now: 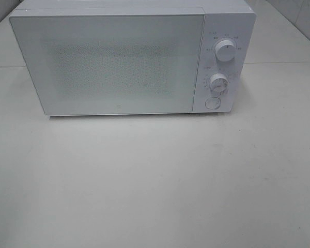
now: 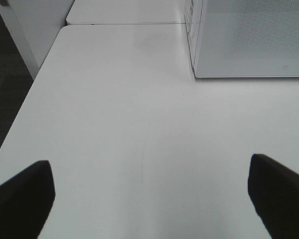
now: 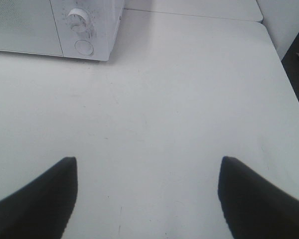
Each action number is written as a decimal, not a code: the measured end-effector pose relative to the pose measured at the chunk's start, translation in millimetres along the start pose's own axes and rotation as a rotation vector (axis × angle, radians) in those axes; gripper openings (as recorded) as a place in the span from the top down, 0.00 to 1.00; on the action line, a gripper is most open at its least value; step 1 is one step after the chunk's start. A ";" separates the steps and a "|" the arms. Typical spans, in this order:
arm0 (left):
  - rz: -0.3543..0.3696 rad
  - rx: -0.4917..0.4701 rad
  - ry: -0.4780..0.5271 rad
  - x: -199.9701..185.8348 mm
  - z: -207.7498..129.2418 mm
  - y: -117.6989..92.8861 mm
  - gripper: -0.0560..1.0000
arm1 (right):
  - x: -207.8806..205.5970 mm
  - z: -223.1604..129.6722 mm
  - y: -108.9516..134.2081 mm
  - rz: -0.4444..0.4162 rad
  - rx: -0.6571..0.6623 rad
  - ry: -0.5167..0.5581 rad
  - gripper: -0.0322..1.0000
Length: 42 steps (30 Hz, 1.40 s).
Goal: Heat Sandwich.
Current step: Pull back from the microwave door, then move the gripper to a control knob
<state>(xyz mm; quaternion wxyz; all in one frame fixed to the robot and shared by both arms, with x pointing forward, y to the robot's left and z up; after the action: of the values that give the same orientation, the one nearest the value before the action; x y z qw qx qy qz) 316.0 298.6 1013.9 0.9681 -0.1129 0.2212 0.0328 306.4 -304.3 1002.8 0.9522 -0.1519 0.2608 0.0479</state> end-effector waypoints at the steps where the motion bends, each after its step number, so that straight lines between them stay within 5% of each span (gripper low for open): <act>1: 0.000 0.000 0.000 0.0 0.0 0.0 0.01 | 0.0 0.0 0.0 0.000 0.000 0.000 0.24; 22: 0.000 0.000 0.000 0.0 0.0 0.0 0.01 | -0.2 0.4 0.6 0.003 0.002 -0.002 0.24; 42: 0.000 0.000 -0.001 0.0 0.2 0.0 0.01 | 30.8 48.5 -6.9 0.026 -0.001 0.002 0.24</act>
<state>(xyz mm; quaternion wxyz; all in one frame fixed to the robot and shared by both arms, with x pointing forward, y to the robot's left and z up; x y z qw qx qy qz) 316.0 298.6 1014.0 0.9682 -0.1129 0.2207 0.0328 357.4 -295.2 1028.6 0.9511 -0.1490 0.2638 0.0604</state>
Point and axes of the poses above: a point on each arm's last joint axis where the gripper is mounted, x pointing out along that axis toward the gripper, y along the wrist's bending axis when the last joint is at zero, z = x × y, the point moved 9 cm from there along x, pointing out along that axis toward the gripper, and after that the axes turned 14 degrees about -x, right-handed, at the moved point
